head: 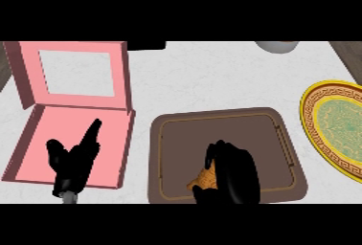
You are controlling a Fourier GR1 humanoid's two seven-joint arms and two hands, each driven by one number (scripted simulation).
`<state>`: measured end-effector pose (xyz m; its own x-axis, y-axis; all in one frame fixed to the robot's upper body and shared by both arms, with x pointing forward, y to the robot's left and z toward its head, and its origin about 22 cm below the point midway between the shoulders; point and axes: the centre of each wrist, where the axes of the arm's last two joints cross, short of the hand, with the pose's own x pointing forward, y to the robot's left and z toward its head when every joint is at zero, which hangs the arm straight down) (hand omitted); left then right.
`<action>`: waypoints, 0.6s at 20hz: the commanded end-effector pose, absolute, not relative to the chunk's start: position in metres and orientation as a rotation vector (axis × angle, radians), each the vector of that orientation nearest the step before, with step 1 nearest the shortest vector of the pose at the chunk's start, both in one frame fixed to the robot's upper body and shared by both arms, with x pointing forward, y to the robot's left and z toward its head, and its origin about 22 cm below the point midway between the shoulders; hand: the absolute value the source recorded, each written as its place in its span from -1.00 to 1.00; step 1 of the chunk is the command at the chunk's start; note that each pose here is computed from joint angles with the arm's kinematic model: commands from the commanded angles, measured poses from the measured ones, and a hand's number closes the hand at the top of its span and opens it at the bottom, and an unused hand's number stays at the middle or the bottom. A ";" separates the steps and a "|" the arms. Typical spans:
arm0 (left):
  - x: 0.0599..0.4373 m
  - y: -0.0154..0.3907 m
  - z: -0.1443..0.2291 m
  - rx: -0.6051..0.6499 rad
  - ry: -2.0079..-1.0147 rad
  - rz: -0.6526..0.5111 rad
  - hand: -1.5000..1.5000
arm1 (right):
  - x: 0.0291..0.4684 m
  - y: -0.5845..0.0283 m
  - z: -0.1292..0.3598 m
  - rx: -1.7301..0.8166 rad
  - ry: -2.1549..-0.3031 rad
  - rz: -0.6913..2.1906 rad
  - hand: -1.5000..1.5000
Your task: Pick the croissant from the tray and place it in the plate
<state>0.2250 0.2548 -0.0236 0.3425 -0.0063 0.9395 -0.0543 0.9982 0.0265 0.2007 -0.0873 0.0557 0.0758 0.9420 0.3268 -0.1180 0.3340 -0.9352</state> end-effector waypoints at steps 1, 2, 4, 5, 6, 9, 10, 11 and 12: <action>0.218 0.252 -0.036 0.045 -1.154 0.034 0.00 | 0.156 -0.097 0.088 -0.859 -1.542 0.856 1.00; 0.224 0.260 -0.028 0.037 -1.160 0.059 0.00 | 0.146 -0.101 0.093 -0.884 -1.586 0.809 1.00; 0.212 0.253 -0.038 0.035 -1.165 0.040 0.00 | 0.133 -0.115 0.097 -0.974 -1.617 0.715 1.00; 0.217 0.249 -0.034 0.030 -1.174 0.038 0.00 | 0.122 -0.124 0.111 -0.980 -1.620 0.678 1.00; 0.227 0.255 -0.031 0.033 -1.176 0.036 0.00 | 0.120 -0.127 0.114 -0.975 -1.632 0.598 1.00; 0.222 0.247 -0.026 0.024 -1.177 0.037 0.00 | 0.109 -0.147 0.123 -1.023 -1.659 0.445 1.00; 0.231 0.253 -0.035 0.027 -1.189 0.031 0.00 | 0.104 -0.153 0.130 -1.020 -1.647 0.390 1.00; 0.226 0.249 -0.027 0.020 -1.189 0.018 0.00 | 0.110 -0.148 0.110 -1.025 -1.645 0.332 1.00; 0.234 0.245 -0.028 0.022 -1.194 0.023 0.00 | 0.107 -0.166 0.114 -1.035 -1.647 0.294 1.00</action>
